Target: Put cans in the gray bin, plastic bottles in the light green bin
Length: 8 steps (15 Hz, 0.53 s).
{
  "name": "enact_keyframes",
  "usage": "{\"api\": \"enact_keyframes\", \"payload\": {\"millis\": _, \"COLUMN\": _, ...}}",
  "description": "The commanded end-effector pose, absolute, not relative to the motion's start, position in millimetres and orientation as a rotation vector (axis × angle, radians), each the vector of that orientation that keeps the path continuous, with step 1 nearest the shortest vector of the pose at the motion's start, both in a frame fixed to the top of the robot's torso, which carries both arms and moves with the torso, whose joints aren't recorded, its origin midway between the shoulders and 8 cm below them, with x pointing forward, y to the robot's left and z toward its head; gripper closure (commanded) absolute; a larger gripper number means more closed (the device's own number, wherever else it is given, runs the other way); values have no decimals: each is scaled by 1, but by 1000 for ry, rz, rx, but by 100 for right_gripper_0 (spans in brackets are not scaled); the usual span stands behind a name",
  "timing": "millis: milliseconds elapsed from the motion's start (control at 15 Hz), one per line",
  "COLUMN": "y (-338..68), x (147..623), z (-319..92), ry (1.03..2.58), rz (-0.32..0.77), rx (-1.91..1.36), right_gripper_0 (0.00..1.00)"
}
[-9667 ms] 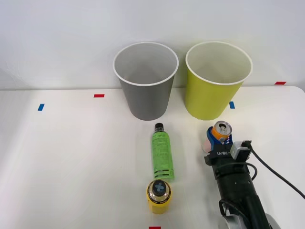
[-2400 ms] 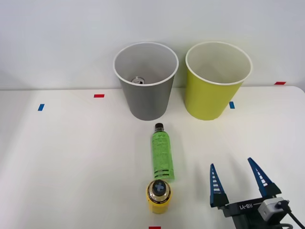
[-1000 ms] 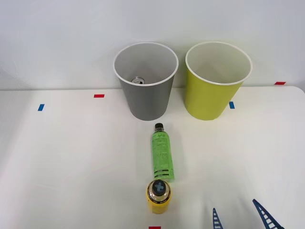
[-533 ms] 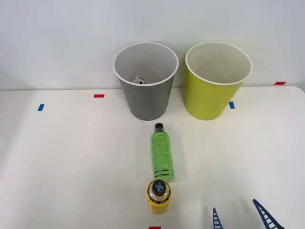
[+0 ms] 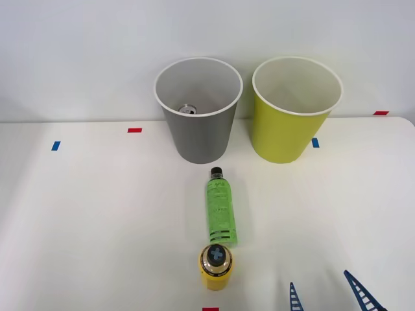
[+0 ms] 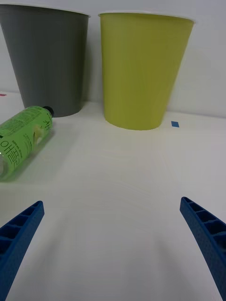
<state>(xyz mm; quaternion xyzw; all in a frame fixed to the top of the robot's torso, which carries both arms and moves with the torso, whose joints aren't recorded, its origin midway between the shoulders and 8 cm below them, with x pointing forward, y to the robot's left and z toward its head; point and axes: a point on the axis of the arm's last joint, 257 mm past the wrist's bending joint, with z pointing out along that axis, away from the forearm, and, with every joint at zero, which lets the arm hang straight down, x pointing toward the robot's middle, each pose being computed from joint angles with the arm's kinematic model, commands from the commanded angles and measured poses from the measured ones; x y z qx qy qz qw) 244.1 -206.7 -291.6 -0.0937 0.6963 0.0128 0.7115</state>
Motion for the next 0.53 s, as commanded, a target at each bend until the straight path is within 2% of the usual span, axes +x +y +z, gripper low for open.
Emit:
{"api": "enact_keyframes", "payload": {"millis": 67, "y": -207, "x": 244, "z": -292, "ry": 1544, "rz": 28, "rx": -208, "right_gripper_0": 0}}
{"api": "enact_keyframes", "payload": {"millis": 533, "y": -207, "x": 244, "z": -292, "ry": 1544, "rz": 28, "rx": -208, "right_gripper_0": 0}}
